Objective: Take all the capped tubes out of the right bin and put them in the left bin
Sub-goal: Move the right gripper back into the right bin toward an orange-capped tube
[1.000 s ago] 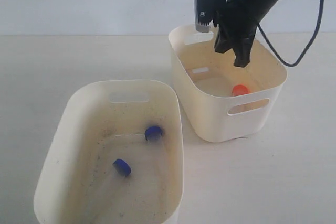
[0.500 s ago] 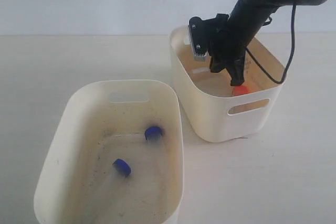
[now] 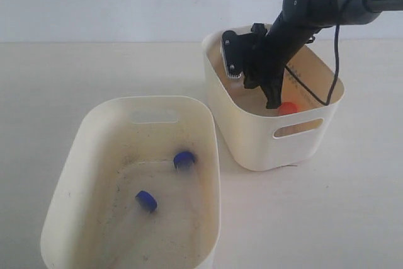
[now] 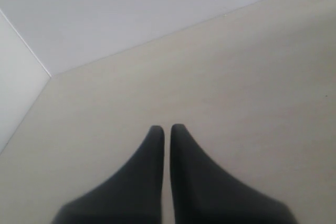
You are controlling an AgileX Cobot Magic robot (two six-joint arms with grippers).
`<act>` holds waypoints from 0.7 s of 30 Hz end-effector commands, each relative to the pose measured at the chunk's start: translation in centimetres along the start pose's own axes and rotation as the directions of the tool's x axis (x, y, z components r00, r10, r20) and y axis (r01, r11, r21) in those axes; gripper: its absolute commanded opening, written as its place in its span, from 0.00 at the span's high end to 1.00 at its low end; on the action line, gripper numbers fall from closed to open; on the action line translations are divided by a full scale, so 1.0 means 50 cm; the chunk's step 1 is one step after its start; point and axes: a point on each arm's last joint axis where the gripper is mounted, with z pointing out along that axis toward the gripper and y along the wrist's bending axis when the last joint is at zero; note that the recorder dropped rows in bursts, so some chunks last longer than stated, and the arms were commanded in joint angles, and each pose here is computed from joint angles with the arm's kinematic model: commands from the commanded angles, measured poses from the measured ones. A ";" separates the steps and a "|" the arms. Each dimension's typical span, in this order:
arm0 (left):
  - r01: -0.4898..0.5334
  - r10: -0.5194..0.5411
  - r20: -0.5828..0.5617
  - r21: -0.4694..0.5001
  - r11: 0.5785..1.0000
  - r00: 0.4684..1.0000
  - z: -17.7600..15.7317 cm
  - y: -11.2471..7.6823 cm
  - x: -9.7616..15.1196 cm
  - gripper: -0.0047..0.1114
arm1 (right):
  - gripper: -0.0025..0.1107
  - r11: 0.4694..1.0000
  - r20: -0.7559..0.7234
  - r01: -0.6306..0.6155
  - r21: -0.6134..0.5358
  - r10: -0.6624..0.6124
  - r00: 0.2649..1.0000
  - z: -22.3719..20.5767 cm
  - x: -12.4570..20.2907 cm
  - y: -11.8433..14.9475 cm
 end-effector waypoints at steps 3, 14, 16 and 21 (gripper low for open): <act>0.012 -0.012 0.008 0.004 1.000 1.000 -0.001 0.000 -0.003 0.92 | 0.83 0.999 0.012 -0.030 0.019 0.030 0.999 0.000 0.002 -0.006; 0.012 -0.012 0.008 0.004 1.000 1.000 -0.001 0.000 -0.003 0.92 | 0.64 0.998 0.025 -0.057 0.034 0.056 0.998 0.009 0.000 -0.007; 0.012 -0.012 0.008 0.004 1.000 1.000 -0.001 0.000 -0.003 0.92 | 0.64 0.998 0.023 -0.057 0.025 0.057 0.998 0.017 0.002 -0.003; 0.012 -0.012 0.008 0.004 1.000 1.000 -0.001 0.000 -0.003 0.92 | 0.64 0.997 0.021 -0.059 0.040 0.058 0.998 0.026 0.004 -0.004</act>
